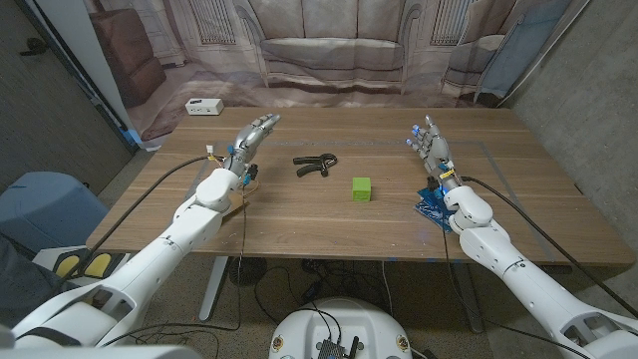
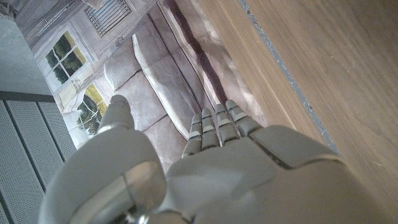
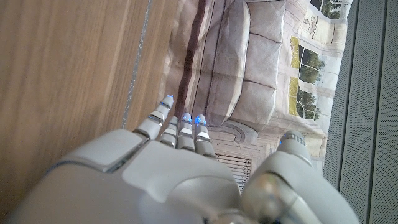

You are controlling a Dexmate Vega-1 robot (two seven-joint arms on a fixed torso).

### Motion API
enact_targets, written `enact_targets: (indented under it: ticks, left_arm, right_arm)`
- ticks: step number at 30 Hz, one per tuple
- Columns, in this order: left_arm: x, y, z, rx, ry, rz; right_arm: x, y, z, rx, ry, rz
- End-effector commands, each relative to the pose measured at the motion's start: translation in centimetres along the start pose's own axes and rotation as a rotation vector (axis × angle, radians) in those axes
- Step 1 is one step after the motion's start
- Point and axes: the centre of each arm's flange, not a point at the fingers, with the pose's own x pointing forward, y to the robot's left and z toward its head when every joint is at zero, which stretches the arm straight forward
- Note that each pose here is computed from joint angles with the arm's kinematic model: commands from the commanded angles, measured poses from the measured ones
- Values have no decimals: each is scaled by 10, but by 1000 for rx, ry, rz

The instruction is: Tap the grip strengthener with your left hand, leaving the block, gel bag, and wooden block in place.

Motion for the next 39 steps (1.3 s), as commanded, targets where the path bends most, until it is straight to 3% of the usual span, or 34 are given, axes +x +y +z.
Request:
enact_targets:
  ticks: [1, 5, 24, 39]
  left_arm:
    - [6, -3, 15, 160, 11, 33]
    - [5, -4, 26, 326, 66, 59]
    - [12, -20, 47, 563, 52, -14]
    - [15, -21, 61, 759, 100, -84]
  right_arm:
    - [-6, -2, 4, 4, -9, -11]
    - [-7, 0, 4, 4, -10, -13]
    - [-13, 1, 0, 22, -26, -35]
    - [-17, 4, 0, 18, -32, -33]
